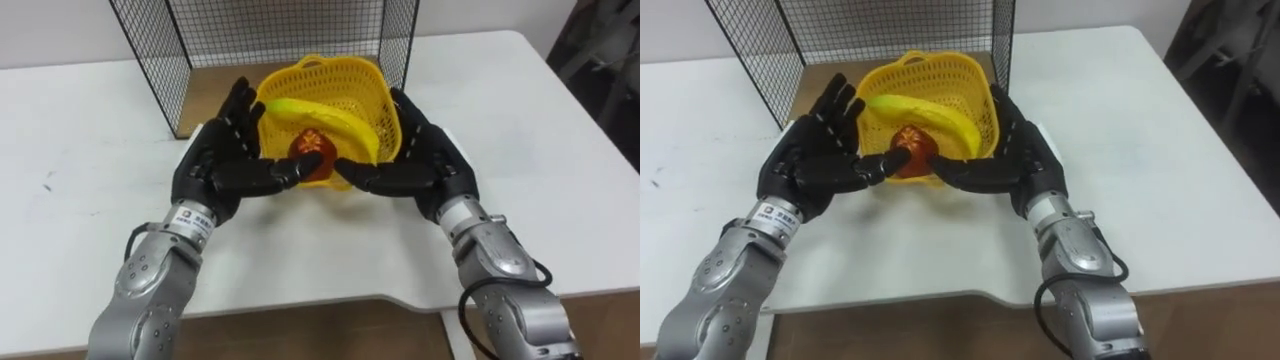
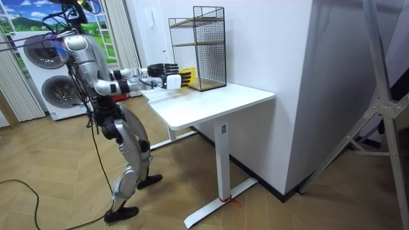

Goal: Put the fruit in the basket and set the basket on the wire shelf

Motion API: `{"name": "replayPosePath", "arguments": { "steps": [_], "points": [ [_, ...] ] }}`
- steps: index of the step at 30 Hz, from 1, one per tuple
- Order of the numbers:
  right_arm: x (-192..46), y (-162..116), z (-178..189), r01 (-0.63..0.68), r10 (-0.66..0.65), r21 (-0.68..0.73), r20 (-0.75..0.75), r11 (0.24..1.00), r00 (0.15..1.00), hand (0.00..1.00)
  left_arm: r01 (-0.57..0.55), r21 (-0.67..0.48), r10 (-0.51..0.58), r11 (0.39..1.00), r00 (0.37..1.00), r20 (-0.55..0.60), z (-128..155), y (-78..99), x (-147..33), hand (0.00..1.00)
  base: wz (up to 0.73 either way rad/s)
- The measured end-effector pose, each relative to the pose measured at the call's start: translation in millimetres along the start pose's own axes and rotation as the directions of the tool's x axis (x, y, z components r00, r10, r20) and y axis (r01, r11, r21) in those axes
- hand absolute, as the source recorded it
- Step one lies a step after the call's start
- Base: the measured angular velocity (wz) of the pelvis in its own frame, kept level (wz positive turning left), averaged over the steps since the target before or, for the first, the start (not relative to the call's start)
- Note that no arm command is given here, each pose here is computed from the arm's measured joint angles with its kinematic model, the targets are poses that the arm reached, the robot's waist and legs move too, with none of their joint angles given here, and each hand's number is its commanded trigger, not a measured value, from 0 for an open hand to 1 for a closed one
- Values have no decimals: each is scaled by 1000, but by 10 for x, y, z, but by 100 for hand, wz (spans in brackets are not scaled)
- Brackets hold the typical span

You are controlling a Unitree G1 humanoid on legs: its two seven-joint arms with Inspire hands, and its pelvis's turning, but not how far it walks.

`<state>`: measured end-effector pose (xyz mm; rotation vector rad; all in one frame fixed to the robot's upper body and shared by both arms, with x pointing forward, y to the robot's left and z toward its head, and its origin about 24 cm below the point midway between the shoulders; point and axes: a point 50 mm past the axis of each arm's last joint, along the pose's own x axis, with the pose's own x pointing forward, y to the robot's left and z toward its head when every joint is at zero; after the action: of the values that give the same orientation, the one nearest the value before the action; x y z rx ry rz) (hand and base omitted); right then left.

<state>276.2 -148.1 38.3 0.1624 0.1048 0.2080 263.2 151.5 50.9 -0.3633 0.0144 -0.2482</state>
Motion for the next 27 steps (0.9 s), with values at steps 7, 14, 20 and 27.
{"name": "replayPosePath", "arguments": {
  "steps": [7,14,20,27],
  "points": [
    [5,28,26,-9,10,-12,33,1000,999,0,-20,9,20,1000,1000,21,8,-52,17,0,4],
    [-17,10,-56,-5,5,-25,0,1000,1000,0,-21,10,21,1000,999,39,31,-50,30,0,-5],
    [-25,18,-70,-8,7,-20,-4,1000,1000,0,-20,19,19,1000,999,35,47,-27,28,0,2],
    [0,-8,-12,4,-4,-18,13,1000,1000,0,-8,9,7,1000,999,41,59,-62,42,0,3]
  ]
}}
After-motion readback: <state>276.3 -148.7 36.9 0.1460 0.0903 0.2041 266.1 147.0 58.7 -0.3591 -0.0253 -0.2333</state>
